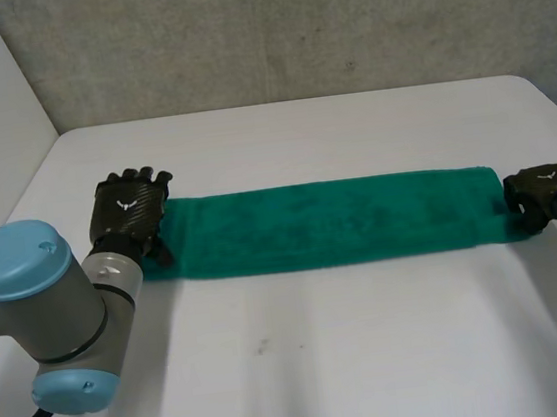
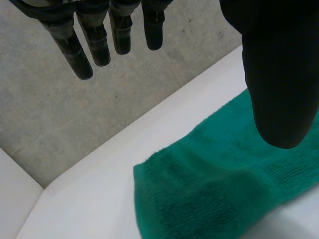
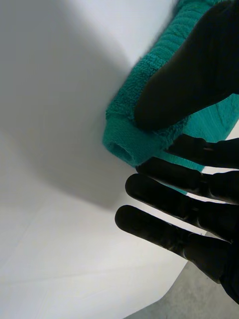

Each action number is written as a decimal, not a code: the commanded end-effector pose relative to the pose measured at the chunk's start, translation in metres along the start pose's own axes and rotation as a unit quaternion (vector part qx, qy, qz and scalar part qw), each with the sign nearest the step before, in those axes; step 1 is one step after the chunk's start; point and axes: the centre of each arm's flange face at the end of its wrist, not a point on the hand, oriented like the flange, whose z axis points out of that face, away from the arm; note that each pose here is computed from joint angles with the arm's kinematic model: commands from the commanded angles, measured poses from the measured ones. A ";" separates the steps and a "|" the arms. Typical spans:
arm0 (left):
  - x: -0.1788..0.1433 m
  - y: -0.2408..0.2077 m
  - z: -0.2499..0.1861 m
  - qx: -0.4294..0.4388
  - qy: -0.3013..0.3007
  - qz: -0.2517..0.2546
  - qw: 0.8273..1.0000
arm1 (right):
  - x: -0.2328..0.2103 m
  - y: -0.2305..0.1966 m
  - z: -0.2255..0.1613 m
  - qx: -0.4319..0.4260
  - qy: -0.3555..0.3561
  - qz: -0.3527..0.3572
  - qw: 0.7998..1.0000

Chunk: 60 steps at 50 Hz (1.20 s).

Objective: Fold the towel.

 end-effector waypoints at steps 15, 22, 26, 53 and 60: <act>-0.001 0.001 -0.003 -0.003 0.000 0.000 1.000 | 0.103 -0.005 0.003 -0.047 0.191 -0.113 0.974; -0.002 0.000 -0.003 -0.002 -0.002 -0.001 1.000 | 0.032 -0.067 0.003 0.065 0.112 -0.149 0.980; -0.002 -0.001 -0.003 0.000 -0.003 -0.001 1.000 | -0.038 -0.105 -0.010 0.143 0.036 -0.173 0.974; -0.002 -0.003 -0.006 0.002 -0.002 0.000 1.000 | -0.303 -0.076 -0.082 0.247 -0.222 -0.260 0.907; 0.000 -0.002 -0.007 0.000 0.001 0.001 1.000 | -0.237 -0.108 -0.081 0.217 -0.145 -0.157 0.952</act>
